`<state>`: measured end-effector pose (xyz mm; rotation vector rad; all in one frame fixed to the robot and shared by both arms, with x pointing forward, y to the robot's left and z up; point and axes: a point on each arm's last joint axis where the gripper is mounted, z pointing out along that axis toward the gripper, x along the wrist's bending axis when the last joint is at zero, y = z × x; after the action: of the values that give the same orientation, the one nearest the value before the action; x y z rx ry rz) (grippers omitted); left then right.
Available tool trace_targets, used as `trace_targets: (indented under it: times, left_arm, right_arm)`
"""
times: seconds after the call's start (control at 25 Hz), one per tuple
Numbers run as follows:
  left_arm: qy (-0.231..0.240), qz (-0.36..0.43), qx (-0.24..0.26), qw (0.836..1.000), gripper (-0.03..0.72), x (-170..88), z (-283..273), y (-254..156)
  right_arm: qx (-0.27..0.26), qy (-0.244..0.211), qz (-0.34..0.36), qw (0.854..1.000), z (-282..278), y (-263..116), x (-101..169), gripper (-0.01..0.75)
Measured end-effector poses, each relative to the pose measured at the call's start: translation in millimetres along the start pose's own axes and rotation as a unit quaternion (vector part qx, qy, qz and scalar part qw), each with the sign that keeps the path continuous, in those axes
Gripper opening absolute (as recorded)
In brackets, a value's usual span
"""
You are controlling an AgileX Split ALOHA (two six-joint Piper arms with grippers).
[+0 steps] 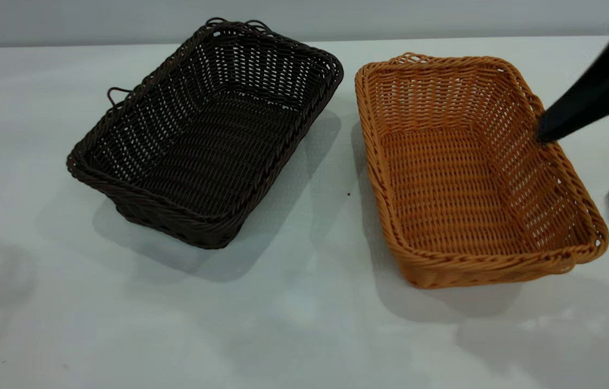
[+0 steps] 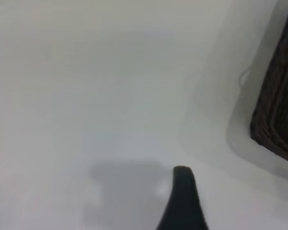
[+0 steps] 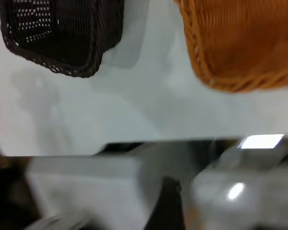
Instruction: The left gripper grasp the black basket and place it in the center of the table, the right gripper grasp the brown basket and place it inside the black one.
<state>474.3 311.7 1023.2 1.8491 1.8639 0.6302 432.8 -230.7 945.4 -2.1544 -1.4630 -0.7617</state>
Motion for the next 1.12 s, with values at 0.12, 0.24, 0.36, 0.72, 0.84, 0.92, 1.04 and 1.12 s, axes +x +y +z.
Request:
trace_targets:
  times: [0.12,0.24,0.36,0.72,0.84,0.92,1.04,1.12]
  left_arm:
    - [0.0,0.0,0.017,1.0,0.527,0.9,20.3,15.0]
    - [-0.001,-0.001,0.02,1.0,0.527,1.5,33.8,28.5]
    - [-0.001,-0.002,0.018,1.0,0.527,1.8,39.8,37.5]
    - [-0.002,-0.005,0.017,1.0,0.527,1.9,45.7,39.8]
    - [-0.003,-0.007,0.013,1.0,0.527,1.8,45.7,40.8]
    - [-0.007,-0.017,0.009,1.0,0.527,0.9,46.1,41.5]
    - [-0.012,-0.023,0.012,1.0,0.527,-0.6,50.9,41.8]
    - [-0.015,-0.017,0.022,1.0,0.527,-4.0,58.6,42.7]
  right_arm:
    - [0.061,0.023,0.097,0.993,27.5,3.9,-4.9,0.591]
    - [0.106,0.034,0.167,0.98,57.3,1.6,-5.5,0.591]
    - [0.097,0.04,0.234,0.967,82.2,0.6,-3.3,0.591]
    - [0.025,-0.036,0.386,0.921,125.9,5.7,-19.7,0.591]
    - [-0.02,-0.068,0.4,0.914,126.8,11.6,-28.8,0.584]
    - [-0.043,-0.084,0.405,0.909,126.6,14.7,-32.8,0.574]
    - [-0.07,-0.094,0.408,0.905,127.3,21.5,-33.8,0.554]
    - [-0.084,-0.102,0.413,0.901,131.0,25.4,-34.0,0.544]
